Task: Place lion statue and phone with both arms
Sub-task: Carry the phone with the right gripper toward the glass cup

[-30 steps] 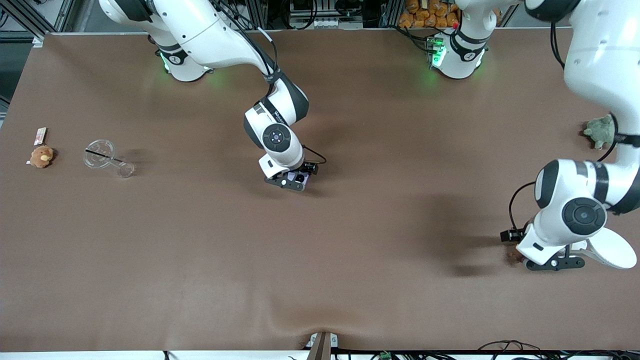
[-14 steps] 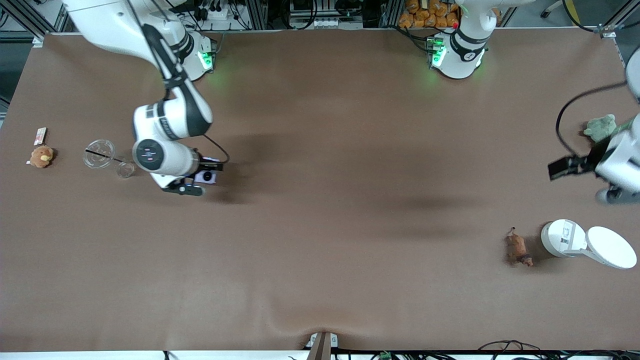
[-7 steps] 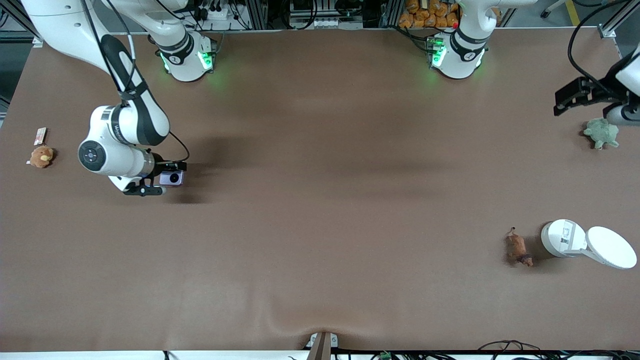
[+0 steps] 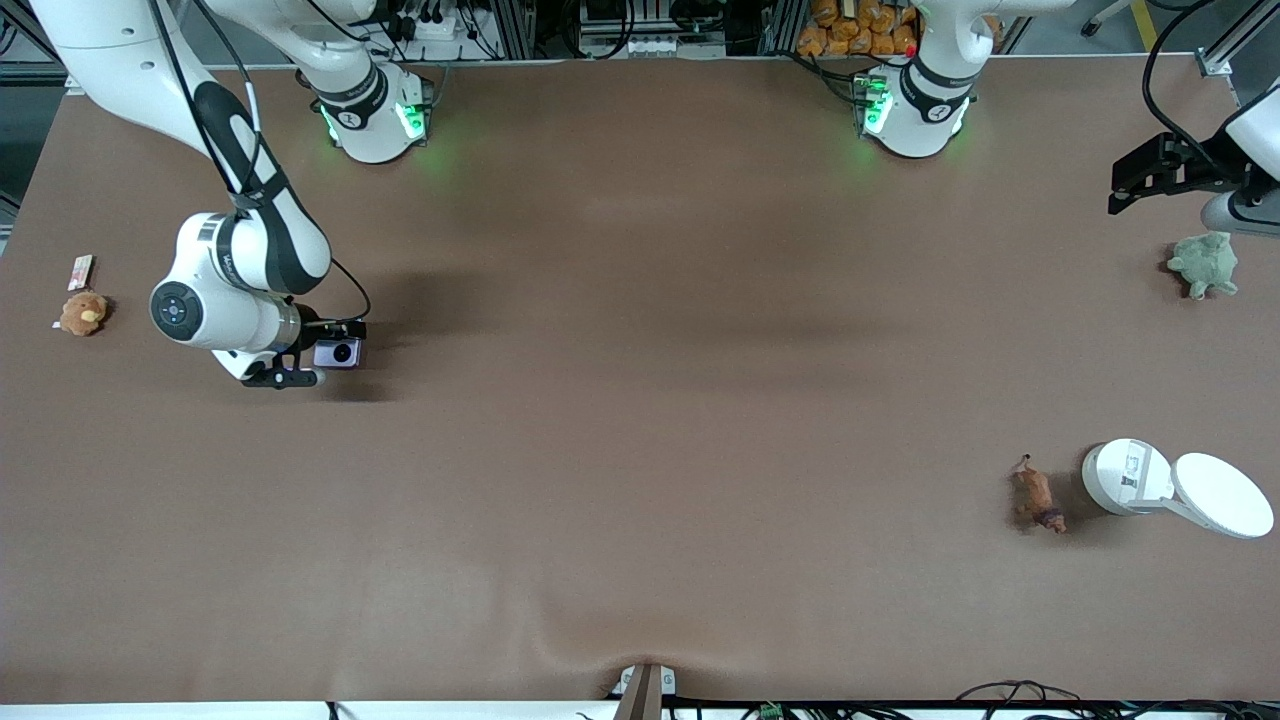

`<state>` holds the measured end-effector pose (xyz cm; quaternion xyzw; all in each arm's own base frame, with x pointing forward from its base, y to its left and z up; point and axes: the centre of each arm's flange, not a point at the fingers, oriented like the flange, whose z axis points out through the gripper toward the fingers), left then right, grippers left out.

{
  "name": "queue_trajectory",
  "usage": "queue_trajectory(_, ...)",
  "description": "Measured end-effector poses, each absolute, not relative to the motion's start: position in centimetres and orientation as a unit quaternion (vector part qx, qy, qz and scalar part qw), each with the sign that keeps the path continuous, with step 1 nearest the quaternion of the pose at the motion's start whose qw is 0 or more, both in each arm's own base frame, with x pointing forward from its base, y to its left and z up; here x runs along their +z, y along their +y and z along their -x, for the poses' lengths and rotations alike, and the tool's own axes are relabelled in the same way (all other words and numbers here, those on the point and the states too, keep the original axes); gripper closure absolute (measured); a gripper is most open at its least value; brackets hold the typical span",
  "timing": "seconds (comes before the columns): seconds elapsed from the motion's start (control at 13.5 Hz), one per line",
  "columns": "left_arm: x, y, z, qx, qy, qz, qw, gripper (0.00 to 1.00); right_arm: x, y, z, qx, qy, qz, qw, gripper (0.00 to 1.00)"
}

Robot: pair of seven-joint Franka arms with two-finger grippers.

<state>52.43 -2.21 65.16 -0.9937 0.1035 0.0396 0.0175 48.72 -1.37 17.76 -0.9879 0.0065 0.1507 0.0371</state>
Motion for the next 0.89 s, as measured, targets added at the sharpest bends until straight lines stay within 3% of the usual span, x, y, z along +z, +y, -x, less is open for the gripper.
queue_trajectory(0.89, 65.6, -3.3, -52.8, 0.022, 0.117, 0.993, 0.019, 0.00, 17.2, -1.2, -48.4, 0.156, 0.005, 0.987, 0.037, 0.16)
